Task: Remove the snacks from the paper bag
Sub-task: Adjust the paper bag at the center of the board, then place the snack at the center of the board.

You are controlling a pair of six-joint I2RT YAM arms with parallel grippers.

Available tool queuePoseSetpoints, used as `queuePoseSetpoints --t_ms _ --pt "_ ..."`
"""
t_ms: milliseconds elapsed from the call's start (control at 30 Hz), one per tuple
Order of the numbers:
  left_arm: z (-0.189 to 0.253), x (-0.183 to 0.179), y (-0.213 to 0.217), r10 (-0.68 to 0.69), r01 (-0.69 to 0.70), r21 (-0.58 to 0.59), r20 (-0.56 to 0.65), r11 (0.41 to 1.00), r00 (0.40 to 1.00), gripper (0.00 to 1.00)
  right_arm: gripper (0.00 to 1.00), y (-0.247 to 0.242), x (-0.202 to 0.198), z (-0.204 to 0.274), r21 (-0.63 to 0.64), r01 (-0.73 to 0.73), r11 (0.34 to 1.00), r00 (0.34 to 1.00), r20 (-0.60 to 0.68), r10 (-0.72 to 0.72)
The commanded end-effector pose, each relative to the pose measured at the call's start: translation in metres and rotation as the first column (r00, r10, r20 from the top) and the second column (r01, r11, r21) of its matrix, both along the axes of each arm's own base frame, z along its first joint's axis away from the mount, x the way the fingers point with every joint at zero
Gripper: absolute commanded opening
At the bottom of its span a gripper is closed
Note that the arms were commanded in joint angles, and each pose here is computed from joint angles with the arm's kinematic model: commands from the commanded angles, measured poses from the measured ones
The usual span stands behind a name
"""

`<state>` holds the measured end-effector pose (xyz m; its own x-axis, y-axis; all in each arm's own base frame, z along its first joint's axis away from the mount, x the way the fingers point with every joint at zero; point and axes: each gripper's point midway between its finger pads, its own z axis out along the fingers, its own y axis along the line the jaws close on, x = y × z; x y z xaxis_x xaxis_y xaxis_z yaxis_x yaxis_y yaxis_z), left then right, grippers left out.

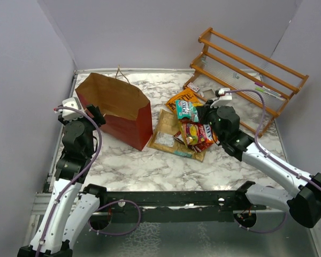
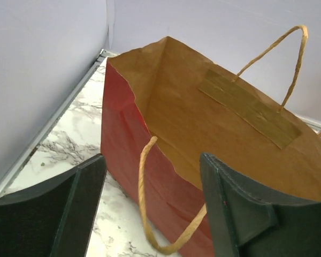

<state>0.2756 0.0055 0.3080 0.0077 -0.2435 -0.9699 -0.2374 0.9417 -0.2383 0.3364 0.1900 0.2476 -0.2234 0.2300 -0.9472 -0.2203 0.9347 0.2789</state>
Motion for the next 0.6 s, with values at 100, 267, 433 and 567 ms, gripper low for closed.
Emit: queuePoseSetpoints --t_ms 100,267,433,567 --pt "0.045 -0.02 0.006 0.002 -0.001 -0.005 0.074 1.0 0.997 0.99 0.02 -0.012 0.029 0.032 -0.044 0.059 0.997 0.994 0.097 -0.054" --pt "0.064 -0.032 0.011 0.017 -0.016 -0.012 0.103 1.0 0.995 0.99 0.02 -0.01 0.053 0.036 -0.046 0.063 0.997 0.993 0.108 -0.058" --pt "0.082 -0.042 0.018 0.041 -0.041 -0.007 0.13 0.999 0.991 0.99 0.02 0.004 0.06 0.018 -0.032 0.011 0.999 0.998 0.069 -0.009" --pt "0.094 -0.044 0.017 0.025 -0.027 0.012 0.157 1.0 0.987 0.99 0.02 0.027 0.047 -0.025 0.044 -0.102 0.994 0.994 -0.044 0.104"
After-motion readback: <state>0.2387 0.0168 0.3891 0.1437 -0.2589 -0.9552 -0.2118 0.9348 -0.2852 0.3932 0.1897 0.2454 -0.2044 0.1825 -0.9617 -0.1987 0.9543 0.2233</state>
